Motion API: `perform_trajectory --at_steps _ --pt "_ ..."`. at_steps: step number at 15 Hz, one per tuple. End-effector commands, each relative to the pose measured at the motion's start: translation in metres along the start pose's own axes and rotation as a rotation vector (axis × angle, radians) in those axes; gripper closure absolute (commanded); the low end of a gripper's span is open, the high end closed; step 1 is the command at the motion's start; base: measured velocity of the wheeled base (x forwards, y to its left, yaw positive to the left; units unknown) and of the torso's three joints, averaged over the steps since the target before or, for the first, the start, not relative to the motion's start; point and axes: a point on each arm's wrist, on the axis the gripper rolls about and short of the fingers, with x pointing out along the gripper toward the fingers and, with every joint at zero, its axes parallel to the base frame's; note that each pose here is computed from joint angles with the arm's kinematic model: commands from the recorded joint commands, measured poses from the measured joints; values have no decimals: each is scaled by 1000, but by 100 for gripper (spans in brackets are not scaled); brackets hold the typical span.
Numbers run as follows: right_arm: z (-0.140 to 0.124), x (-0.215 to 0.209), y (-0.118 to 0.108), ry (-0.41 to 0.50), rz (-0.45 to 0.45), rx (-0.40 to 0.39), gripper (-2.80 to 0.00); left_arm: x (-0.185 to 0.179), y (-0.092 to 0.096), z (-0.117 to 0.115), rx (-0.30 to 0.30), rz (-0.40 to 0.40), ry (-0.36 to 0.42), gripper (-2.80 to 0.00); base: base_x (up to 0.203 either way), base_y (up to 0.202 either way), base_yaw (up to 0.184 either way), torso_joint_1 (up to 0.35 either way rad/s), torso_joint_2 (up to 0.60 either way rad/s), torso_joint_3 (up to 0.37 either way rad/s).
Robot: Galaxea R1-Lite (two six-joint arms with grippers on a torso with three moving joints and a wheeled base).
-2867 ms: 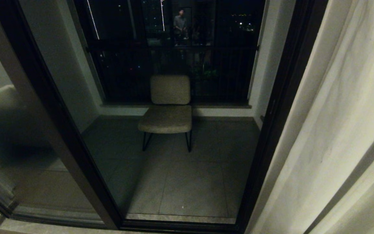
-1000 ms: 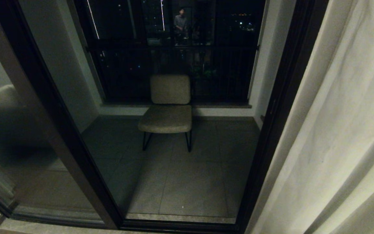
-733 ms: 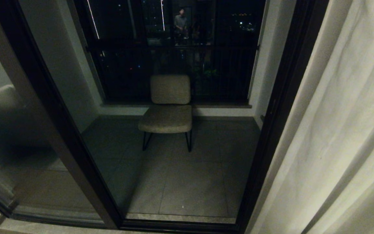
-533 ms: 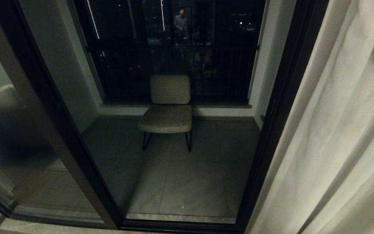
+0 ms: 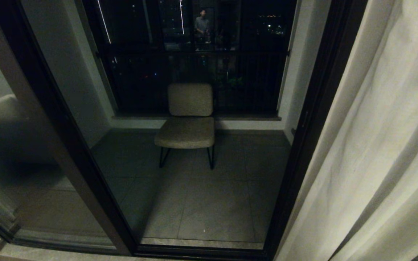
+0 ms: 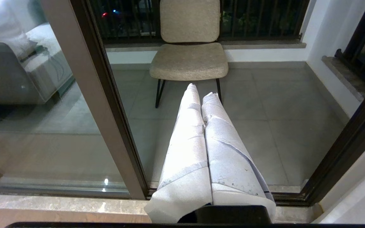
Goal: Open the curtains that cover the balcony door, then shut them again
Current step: Close the inner curtains on both sides
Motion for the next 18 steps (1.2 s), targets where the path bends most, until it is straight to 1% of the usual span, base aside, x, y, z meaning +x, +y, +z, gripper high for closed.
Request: perform_trajectory --at_steps 1,5,7,10,15,18 --pt "7 -14 5 -14 10 1 0 0 0 0 0 0 -1 0 0 0 0 0 0 0" --pt "4 -18 11 -2 30 14 0 0 0 0 0 0 -1 0 0 0 0 0 0 0" --pt "9 -16 11 -18 33 35 0 0 0 0 0 0 -1 0 0 0 0 0 0 0" --pt "15 -19 12 -23 34 37 0 0 0 0 0 0 -1 0 0 0 0 0 0 0" --pt "11 -34 14 13 31 42 0 0 0 0 0 1 0 0 0 0 0 0 0 0" --pt "6 -34 14 29 32 44 0 0 0 0 0 0 -1 0 0 0 0 0 0 0"
